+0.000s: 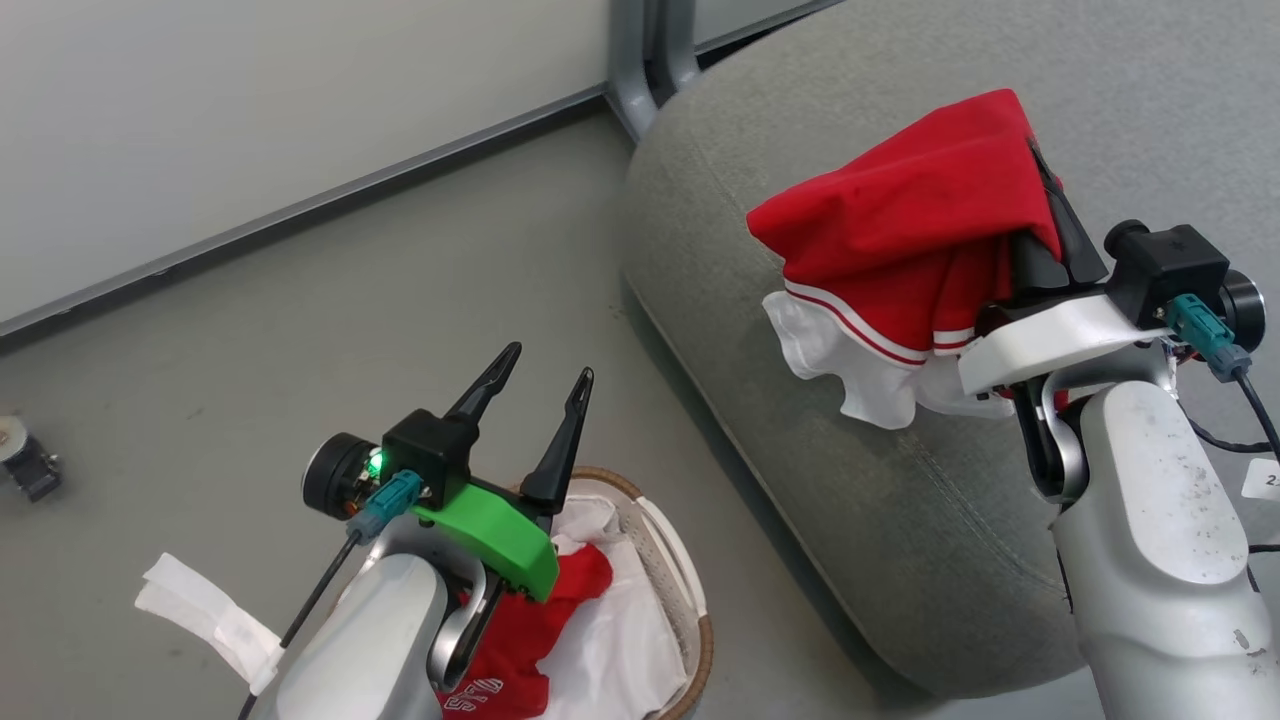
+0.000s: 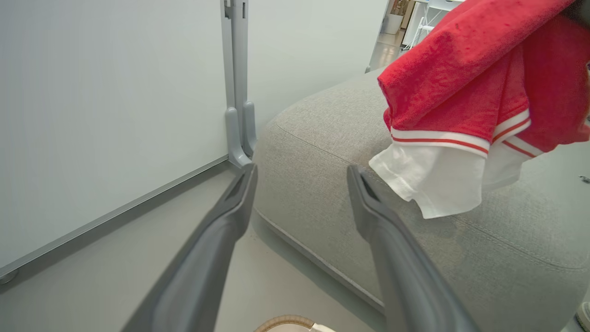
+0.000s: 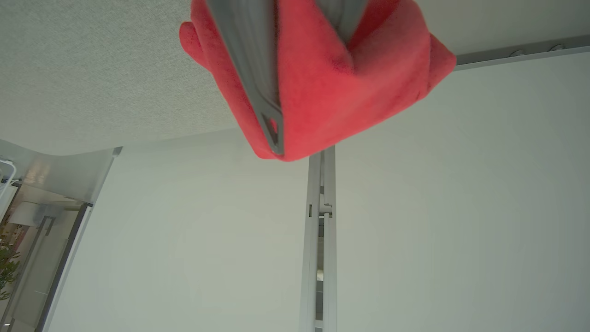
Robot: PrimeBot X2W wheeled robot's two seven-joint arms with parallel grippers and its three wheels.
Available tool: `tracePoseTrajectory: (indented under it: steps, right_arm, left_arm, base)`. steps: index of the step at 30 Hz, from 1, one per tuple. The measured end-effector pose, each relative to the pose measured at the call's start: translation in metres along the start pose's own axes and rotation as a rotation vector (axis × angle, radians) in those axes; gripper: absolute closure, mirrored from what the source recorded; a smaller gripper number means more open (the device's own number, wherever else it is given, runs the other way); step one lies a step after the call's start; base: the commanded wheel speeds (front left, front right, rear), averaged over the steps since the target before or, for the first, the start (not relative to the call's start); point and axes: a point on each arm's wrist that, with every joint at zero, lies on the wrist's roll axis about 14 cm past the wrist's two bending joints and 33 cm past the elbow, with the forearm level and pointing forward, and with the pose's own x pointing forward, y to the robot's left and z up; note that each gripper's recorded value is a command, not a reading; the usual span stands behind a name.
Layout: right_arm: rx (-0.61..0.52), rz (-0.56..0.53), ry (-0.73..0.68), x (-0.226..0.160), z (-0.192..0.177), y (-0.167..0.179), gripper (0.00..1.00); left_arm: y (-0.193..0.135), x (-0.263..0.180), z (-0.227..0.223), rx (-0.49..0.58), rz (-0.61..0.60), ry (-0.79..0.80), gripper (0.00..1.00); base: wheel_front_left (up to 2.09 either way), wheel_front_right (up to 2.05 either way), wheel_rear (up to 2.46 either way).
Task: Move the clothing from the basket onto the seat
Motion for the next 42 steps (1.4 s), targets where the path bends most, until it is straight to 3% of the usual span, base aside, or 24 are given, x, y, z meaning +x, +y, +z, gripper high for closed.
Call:
tracePoseTrajectory:
  steps: [6, 12, 17, 22, 27, 31, 35, 42]
  right_arm:
    - [-0.048, -0.078, 0.038, -0.017, -0.005, -0.034, 1.00]
    - [-0.115, -0.076, 0.104, -0.015, -0.025, -0.038, 1.00]
    - [-0.192, -0.059, 0.076, 0.022, -0.018, -0.037, 1.00]
    - [-0.298, -0.063, -0.033, 0.086, 0.015, -0.033, 1.00]
    - [-0.377, -0.157, -0.109, 0.138, 0.043, -0.065, 1.00]
    - [-0.499, -0.183, -0.094, 0.174, 0.041, -0.080, 1.00]
    - [-0.498, -0.190, 0.008, 0.199, -0.006, -0.081, 1.00]
    - [-0.477, -0.109, 0.326, 0.186, -0.157, -0.062, 1.00]
  left_arm:
    - [-0.033, 0.027, -0.014, -0.027, -0.132, 0.023, 0.00]
    - [-0.044, 0.041, -0.024, -0.048, -0.195, 0.031, 0.00]
    - [-0.036, 0.048, -0.022, -0.050, -0.199, 0.013, 0.00]
    - [-0.019, 0.051, -0.012, -0.042, -0.179, -0.029, 0.00]
    - [-0.003, 0.054, -0.009, -0.023, -0.175, -0.060, 0.00]
    - [0.018, 0.058, -0.007, -0.011, -0.152, -0.083, 0.00]
    - [0.042, 0.055, -0.021, -0.021, -0.114, -0.074, 0.00]
    - [0.073, 0.042, -0.064, -0.071, -0.039, -0.006, 0.00]
  base:
    - [0.00, 0.00, 0.00]
    - [0.00, 0.00, 0.00]
    - [0.00, 0.00, 0.00]
    - [0.00, 0.00, 0.00]
    - [0.00, 0.00, 0.00]
    - [0.00, 0.00, 0.00]
    - [0.00, 0.00, 0.00]
    - [0.00, 0.00, 0.00]
